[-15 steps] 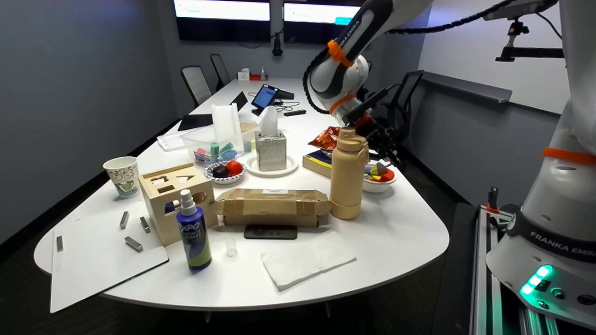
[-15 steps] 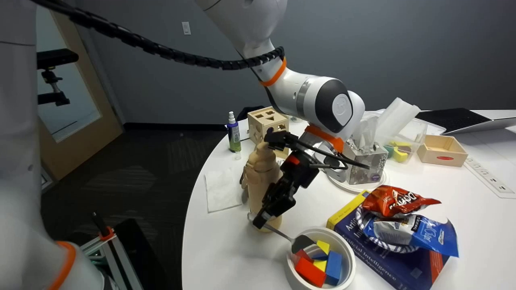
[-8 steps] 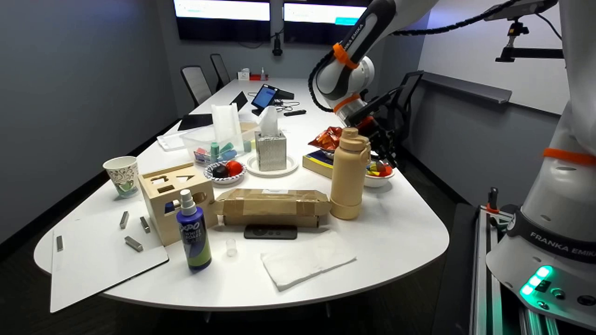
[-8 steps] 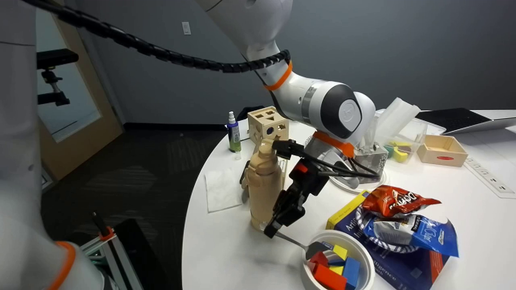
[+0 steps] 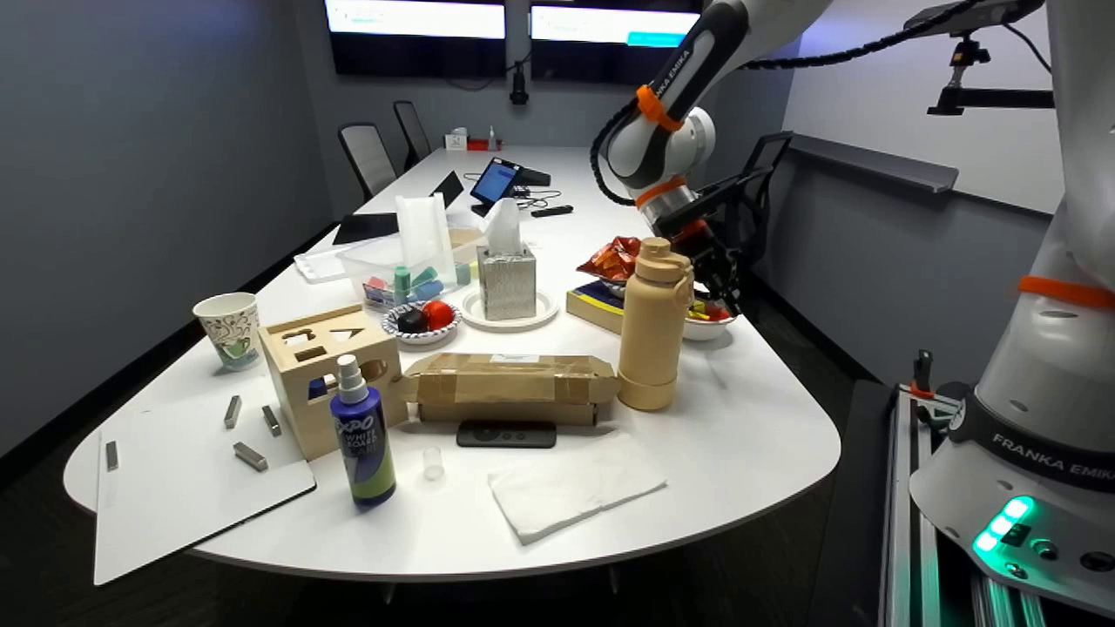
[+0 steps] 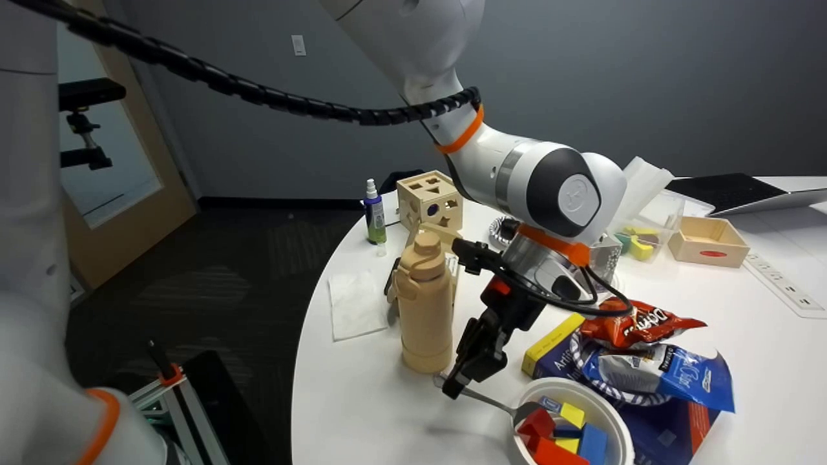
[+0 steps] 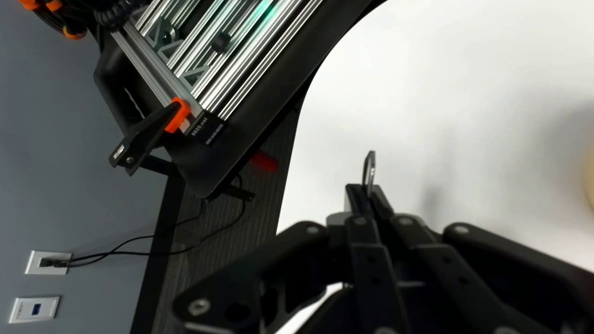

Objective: Use the spoon to stir in the white bowl

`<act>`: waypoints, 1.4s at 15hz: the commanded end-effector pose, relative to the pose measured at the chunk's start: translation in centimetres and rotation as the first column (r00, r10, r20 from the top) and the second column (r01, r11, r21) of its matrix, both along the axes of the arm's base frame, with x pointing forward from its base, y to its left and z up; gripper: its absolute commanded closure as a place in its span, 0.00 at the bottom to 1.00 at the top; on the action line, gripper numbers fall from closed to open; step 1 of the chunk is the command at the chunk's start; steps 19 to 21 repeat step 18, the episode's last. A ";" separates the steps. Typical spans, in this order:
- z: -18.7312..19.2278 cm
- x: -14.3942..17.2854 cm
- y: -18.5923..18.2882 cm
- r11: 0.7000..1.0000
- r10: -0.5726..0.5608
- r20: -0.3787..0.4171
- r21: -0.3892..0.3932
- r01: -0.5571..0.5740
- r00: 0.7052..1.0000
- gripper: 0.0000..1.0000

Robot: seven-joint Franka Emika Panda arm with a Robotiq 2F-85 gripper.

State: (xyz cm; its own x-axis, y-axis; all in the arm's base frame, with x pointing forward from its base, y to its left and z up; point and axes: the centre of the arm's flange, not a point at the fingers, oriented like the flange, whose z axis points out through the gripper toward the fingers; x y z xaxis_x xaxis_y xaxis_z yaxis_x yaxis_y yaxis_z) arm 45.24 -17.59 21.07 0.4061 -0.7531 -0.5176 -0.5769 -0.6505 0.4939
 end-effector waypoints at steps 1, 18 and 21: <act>-1.0 -1.1 0.4 1.000 0.009 0.037 0.014 -0.010 0.999 0.99; -1.2 -1.4 0.5 0.998 0.007 0.105 0.066 -0.014 0.994 0.00; -1.2 -1.4 0.5 0.998 0.007 0.105 0.066 -0.014 0.994 0.00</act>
